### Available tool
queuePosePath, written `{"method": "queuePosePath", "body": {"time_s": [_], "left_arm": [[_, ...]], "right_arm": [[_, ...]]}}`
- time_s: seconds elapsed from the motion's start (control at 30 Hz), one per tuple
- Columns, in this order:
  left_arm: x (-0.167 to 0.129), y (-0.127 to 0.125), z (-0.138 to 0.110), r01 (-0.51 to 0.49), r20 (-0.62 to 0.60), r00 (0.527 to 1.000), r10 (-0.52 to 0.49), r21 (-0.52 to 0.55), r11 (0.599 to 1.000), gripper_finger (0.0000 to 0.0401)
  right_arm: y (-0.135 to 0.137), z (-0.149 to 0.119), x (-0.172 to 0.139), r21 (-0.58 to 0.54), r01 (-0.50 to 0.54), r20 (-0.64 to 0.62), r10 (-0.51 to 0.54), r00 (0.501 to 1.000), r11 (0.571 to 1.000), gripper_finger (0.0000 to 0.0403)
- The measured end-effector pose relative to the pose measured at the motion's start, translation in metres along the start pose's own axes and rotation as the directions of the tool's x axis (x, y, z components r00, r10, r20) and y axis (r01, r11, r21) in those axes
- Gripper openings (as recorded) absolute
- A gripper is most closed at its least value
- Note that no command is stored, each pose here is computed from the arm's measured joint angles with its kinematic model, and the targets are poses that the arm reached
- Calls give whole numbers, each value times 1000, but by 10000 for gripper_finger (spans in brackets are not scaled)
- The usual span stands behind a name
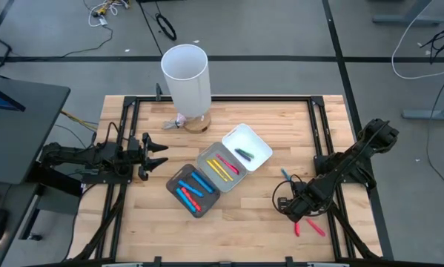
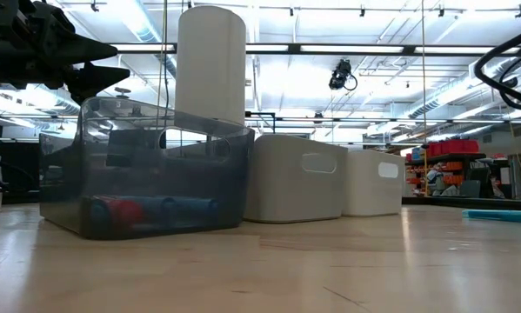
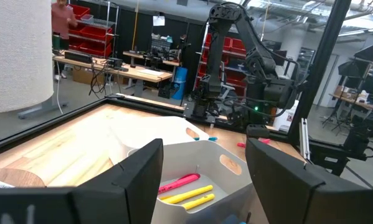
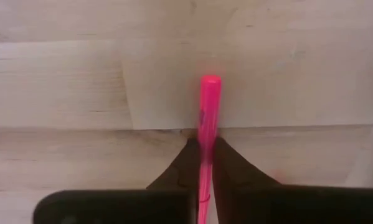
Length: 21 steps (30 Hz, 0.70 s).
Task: Pick & Place Markers
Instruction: Put the pink marker into the gray bin
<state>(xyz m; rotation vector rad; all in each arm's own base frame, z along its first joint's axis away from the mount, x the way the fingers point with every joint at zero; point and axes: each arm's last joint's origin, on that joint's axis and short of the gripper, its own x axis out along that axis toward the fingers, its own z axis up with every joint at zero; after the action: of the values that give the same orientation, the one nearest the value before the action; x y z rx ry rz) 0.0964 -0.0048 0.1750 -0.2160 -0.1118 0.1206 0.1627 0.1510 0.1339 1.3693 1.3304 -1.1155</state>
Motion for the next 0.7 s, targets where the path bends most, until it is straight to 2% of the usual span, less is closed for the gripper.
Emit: {"method": "queuePosePath", "body": {"time_s": [0.13, 0.4, 0.7], "left_arm": [[0, 0, 0, 0, 0, 1000, 0, 0, 1000, 234], [0, 0, 0, 0, 0, 1000, 0, 0, 1000, 234], [0, 0, 0, 0, 0, 1000, 0, 0, 1000, 234]], "right_arm": [[3, 0, -9, -25, 14, 7, -14, 1000, 1000, 13], [13, -3, -46, -146, -3, -16, 1, 1000, 989, 11], [23, -7, -104, -327, 39, 2, -41, 999, 944, 10]]}}
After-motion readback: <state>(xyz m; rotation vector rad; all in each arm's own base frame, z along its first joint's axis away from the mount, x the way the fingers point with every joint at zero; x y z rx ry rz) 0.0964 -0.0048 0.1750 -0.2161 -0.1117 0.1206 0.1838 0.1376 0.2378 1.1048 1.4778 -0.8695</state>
